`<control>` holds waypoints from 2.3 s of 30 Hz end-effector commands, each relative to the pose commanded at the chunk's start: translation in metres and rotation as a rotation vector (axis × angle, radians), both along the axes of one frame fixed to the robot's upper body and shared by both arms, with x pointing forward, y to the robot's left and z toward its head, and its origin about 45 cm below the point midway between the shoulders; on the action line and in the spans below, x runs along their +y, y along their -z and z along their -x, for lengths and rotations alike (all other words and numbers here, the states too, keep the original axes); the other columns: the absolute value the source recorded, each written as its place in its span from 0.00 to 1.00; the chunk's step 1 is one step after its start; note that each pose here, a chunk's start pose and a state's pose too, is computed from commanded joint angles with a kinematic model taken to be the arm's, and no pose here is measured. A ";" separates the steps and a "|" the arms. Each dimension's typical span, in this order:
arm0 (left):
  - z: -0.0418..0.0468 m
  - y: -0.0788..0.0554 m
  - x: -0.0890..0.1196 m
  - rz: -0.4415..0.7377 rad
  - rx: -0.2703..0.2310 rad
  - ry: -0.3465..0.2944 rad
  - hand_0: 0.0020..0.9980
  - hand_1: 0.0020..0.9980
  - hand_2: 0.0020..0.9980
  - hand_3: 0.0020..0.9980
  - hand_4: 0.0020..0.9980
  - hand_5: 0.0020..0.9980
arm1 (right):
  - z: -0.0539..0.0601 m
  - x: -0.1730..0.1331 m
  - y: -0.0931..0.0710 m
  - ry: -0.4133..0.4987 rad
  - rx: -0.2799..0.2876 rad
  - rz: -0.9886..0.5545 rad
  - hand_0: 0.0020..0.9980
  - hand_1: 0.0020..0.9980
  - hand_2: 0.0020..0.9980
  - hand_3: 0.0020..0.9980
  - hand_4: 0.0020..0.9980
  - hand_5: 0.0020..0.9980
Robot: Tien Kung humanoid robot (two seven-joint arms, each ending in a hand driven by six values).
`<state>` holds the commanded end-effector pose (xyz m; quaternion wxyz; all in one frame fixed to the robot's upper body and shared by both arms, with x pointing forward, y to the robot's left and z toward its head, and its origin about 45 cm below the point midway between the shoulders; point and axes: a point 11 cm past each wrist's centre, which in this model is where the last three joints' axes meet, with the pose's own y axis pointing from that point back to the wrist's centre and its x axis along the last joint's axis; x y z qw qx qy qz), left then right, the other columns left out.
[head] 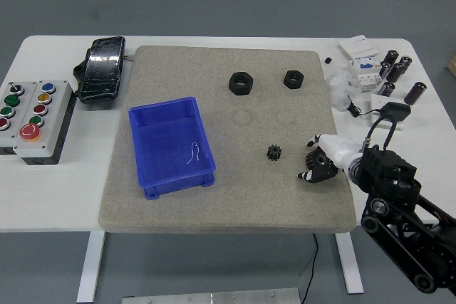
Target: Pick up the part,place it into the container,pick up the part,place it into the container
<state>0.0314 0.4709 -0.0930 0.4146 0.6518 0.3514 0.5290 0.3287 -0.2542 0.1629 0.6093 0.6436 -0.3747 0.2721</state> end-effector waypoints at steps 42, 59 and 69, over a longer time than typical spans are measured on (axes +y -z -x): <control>-0.0048 0.001 -0.004 0.008 -0.005 0.009 0.66 0.59 0.56 0.62 0.66 0.41 | -0.033 0.143 -0.064 -0.195 -0.370 -0.418 0.39 0.57 0.60 0.67 0.33 0.00; -0.0012 0.001 -0.003 0.004 0.012 0.002 0.66 0.59 0.55 0.62 0.66 0.42 | -0.008 0.220 -0.048 -0.521 -0.355 -0.277 0.69 0.81 0.78 0.72 0.47 0.24; -0.0025 0.001 -0.002 0.003 0.011 0.006 0.66 0.59 0.55 0.62 0.66 0.42 | -0.005 0.221 -0.048 -0.540 -0.376 -0.230 0.69 0.81 0.78 0.73 0.55 0.26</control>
